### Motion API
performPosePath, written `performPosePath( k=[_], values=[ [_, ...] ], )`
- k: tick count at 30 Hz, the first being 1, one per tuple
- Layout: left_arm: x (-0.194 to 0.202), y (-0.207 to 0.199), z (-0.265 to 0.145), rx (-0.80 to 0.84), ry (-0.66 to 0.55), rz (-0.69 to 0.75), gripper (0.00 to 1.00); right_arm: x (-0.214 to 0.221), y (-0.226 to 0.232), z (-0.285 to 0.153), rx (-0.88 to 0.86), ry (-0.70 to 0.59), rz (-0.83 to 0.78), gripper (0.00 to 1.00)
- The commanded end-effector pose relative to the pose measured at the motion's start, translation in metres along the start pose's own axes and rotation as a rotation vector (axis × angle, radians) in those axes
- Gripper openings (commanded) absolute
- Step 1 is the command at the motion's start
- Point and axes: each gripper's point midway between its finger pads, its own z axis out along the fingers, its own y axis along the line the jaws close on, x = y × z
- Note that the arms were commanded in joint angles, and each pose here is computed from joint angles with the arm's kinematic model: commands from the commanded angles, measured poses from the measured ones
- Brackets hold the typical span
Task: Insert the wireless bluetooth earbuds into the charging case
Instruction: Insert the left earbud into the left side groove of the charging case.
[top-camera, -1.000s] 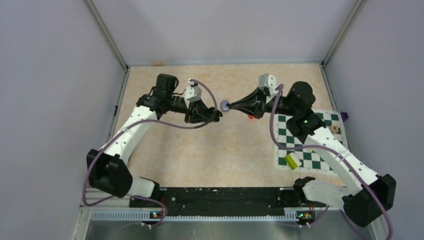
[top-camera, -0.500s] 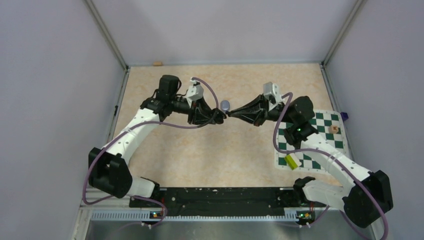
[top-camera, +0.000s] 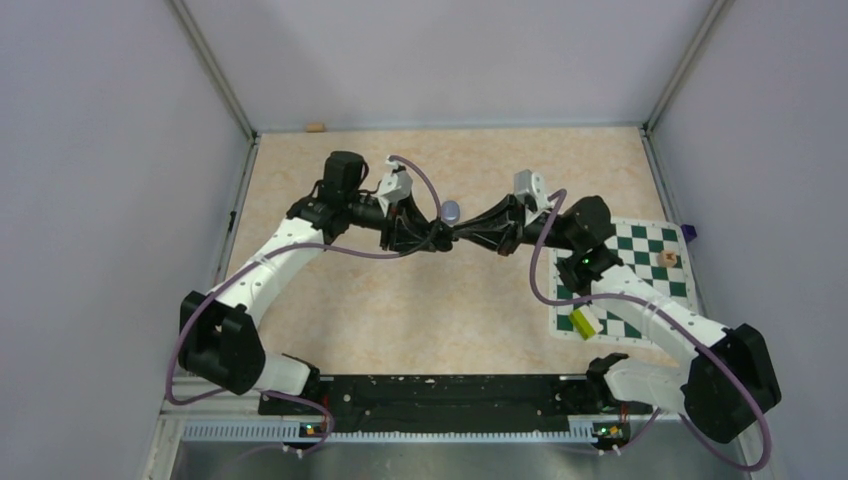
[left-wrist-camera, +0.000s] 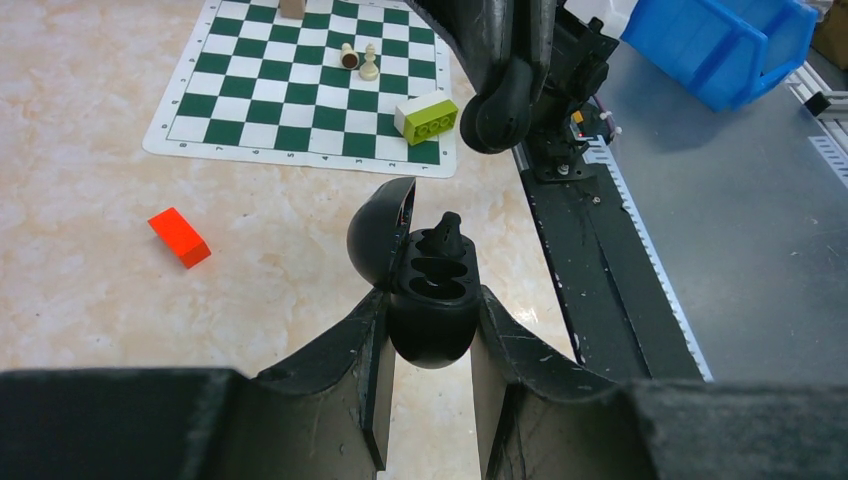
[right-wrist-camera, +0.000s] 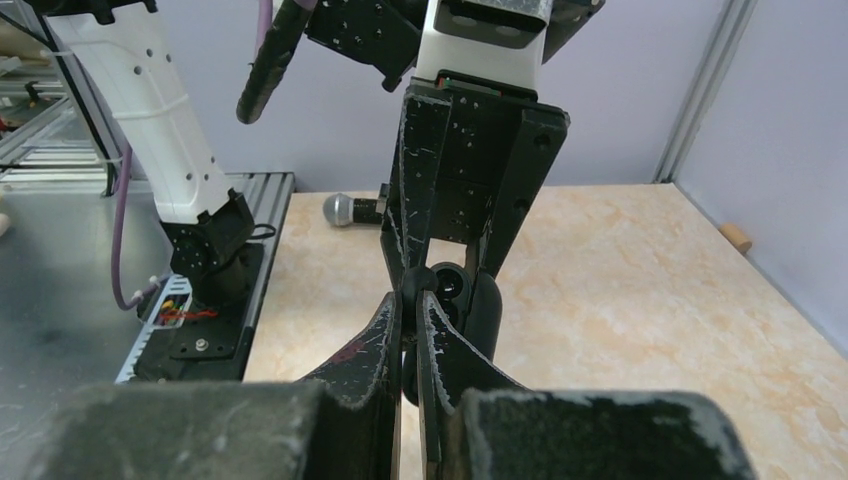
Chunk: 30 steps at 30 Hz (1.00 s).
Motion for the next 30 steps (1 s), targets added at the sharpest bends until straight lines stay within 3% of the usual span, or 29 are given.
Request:
performPosePath(
  k=[1,30],
  values=[
    [0.001,-0.001,0.006,0.03,-0.013,0.005,0.0,-0.003,0.0,0.004,-0.002,-0.019,-0.056,0.05],
    [0.004,-0.005,0.01,0.052,-0.012,0.006,0.0,0.027,-0.001,0.013,-0.004,0.046,-0.047,0.05]
  ],
)
